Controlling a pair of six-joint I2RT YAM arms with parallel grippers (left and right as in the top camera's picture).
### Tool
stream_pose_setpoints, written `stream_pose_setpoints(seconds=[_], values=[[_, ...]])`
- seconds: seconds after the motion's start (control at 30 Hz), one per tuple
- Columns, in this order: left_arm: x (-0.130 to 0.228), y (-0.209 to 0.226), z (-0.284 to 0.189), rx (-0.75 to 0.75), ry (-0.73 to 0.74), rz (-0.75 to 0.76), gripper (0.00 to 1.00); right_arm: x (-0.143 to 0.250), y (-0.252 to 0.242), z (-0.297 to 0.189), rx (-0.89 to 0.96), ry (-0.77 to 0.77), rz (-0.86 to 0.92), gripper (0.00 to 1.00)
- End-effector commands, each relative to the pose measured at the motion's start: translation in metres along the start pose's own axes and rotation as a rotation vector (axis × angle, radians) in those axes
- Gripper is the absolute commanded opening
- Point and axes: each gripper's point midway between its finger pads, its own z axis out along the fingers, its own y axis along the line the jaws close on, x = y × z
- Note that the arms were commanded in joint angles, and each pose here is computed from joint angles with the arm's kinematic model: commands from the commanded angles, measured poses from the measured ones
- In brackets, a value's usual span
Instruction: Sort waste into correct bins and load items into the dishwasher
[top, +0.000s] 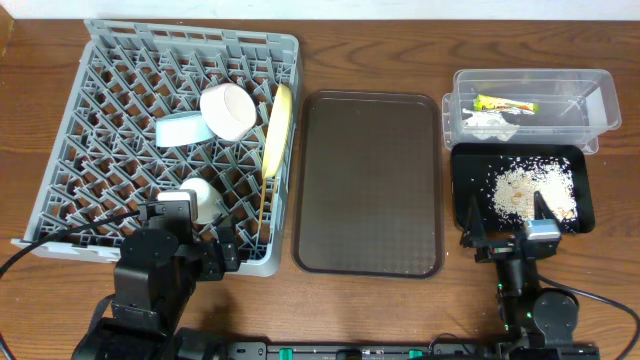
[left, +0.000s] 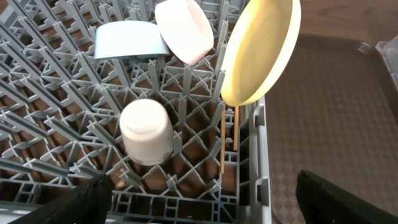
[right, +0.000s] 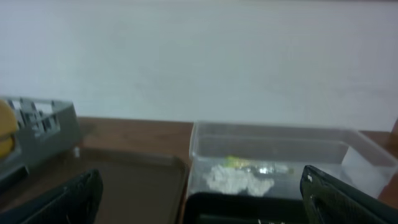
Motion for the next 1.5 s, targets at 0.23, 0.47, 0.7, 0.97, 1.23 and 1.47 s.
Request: stream_pose_setpoints(seconds=[0.23, 0.47, 0.7, 0.97, 1.23, 1.47], values=[[0.002, 0.000, 0.001, -0.002, 0.005, 0.014, 0.95, 0.039, 0.000, -0.003, -0.005, 0.143, -0.029, 0.99], [0.002, 0.000, 0.001, -0.002, 0.005, 0.014, 0.95, 0.039, 0.000, -0.003, -0.006, 0.143, -0.029, 0.99], [0.002, 0.000, 0.001, -0.002, 0.005, 0.014, 0.95, 0.039, 0.000, -0.003, -0.006, 0.143, -0.029, 0.99], [0.003, 0.000, 0.001, -0.002, 0.006, 0.014, 0.95, 0.039, 0.000, -0.003, -0.005, 0.143, -0.029, 0.99], [0.025, 0.018, 0.023, -0.015, -0.144, -0.045, 0.95, 0.039, 0.000, -0.003, -0.005, 0.143, -0.029, 0.99], [0.014, 0.016, 0.059, 0.057, -0.527, -0.060, 0.95, 0.039, 0.000, -0.003, -0.005, 0.143, -0.029, 0.99]])
